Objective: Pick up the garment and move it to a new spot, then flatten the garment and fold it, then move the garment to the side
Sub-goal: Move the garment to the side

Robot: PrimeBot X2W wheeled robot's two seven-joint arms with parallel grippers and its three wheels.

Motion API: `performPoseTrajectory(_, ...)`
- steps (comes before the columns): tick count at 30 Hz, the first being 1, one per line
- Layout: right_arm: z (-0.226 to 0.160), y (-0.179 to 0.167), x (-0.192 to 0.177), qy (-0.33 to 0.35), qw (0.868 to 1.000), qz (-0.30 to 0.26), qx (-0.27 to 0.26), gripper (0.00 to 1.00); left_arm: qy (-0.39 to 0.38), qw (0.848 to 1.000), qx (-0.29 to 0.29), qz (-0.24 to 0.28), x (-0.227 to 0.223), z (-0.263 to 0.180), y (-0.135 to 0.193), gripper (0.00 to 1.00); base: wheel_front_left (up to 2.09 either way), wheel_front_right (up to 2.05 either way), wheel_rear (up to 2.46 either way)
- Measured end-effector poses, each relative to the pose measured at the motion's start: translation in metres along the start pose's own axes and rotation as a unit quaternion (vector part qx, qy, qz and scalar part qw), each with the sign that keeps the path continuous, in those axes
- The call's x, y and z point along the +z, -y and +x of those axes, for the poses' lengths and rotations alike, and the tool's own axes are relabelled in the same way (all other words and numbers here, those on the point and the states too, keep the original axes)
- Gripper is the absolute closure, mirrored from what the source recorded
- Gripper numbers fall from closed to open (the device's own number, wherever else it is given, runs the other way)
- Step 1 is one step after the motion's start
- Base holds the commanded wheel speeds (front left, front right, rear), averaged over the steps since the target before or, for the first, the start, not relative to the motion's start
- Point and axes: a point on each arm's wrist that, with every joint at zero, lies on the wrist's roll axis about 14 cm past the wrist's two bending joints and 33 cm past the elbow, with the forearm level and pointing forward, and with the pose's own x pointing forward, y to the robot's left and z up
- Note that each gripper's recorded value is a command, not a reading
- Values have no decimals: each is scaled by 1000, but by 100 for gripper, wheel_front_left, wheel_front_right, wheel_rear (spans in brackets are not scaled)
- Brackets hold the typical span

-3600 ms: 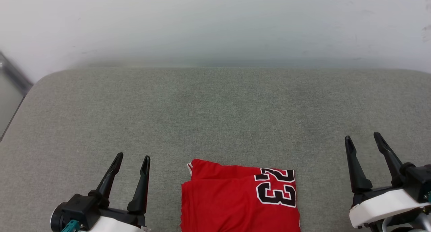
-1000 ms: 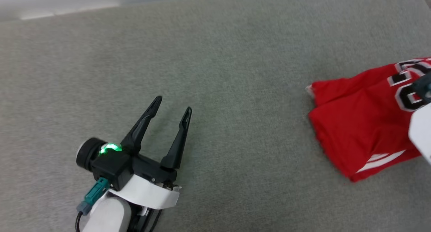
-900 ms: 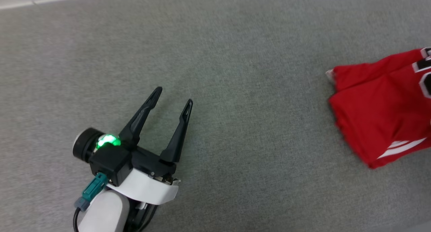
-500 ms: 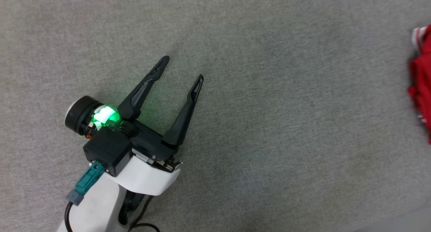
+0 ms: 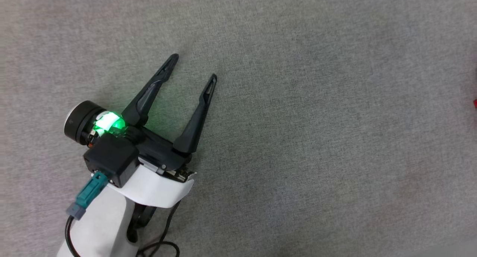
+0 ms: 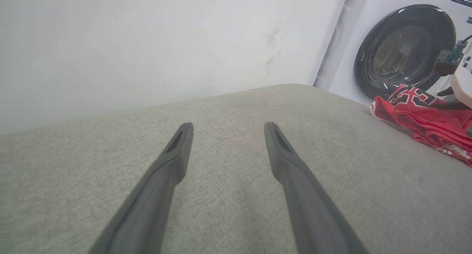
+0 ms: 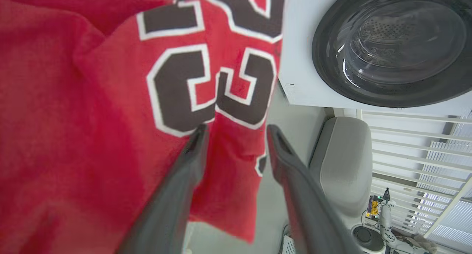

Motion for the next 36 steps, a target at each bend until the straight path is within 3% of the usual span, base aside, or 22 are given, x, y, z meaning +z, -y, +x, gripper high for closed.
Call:
performPoseTrajectory(8,-38,26,58,111,993,48,-14,0,18,999,34,2,32,-10,2,0,0,0,0)
performPoseTrajectory(13,-82,25,106,230,967,108,7,0,27,996,83,21,59,-33,-9,0,0,0,0)
performPoseTrajectory(16,-115,12,129,302,941,148,34,0,43,992,116,33,80,-49,-16,0,0,0,0)
performPoseTrajectory(22,-191,-21,164,435,870,214,94,0,52,981,175,58,108,-93,-28,0,0,0,0)
performPoseTrajectory(28,-244,-52,171,499,807,280,149,0,60,972,217,71,125,-130,-28,0,0,0,0)
performPoseTrajectory(30,-257,-61,170,511,788,302,165,0,59,969,230,73,127,-142,-28,0,0,0,0)
performPoseTrajectory(36,-281,-89,160,519,751,354,205,0,63,959,266,73,133,-171,-29,0,0,0,0)
